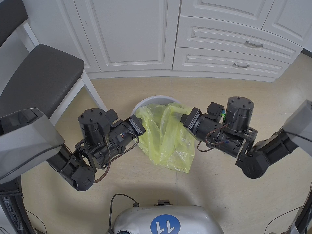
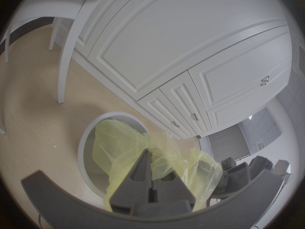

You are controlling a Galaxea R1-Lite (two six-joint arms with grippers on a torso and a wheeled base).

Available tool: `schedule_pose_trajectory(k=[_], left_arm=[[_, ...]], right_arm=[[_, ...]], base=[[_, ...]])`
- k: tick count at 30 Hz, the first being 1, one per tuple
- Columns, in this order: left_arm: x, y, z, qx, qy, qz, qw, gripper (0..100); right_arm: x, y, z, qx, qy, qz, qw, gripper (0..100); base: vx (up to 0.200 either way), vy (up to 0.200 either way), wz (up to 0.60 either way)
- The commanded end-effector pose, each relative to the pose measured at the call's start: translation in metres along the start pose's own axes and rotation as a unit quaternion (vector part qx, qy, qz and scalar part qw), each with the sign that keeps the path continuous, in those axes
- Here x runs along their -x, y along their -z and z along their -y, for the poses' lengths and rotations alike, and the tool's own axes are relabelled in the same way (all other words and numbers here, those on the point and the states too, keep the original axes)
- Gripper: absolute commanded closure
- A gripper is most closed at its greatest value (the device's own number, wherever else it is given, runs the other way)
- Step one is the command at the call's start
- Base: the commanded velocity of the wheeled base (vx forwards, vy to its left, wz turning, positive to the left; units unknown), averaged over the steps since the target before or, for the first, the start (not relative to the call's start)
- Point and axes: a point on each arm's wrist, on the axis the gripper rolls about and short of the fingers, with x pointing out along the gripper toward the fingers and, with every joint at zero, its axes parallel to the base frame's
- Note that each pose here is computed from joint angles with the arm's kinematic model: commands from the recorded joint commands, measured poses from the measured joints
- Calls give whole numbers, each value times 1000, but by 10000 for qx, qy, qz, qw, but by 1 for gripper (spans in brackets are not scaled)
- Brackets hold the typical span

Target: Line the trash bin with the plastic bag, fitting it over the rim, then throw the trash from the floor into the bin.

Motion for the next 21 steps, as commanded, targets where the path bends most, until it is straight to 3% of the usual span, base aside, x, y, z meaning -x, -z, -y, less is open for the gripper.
schedule_pose_trajectory(k=[1,6,8,15,21], left_arm=[[-5,-8,-16,29,-43,276,9996,100],[0,-24,-17,16,21,588,9983,100],[9,-39,-7,-10,111,711,9974,100],[16,-46,0,-10,167,681,9975,100],[23,-54,9,-26,280,795,9964,100]], right_arm=[[-18,28,36,-278,115,-148,9994,100],[-19,28,25,-393,-42,-128,9991,100],[-20,34,18,-455,-126,-189,9987,100],[-38,36,51,-934,195,-172,9953,100],[-38,35,52,-932,202,-149,9953,100]], base=[[0,0,0],[0,0,0],[0,0,0],[0,0,0],[0,0,0]])
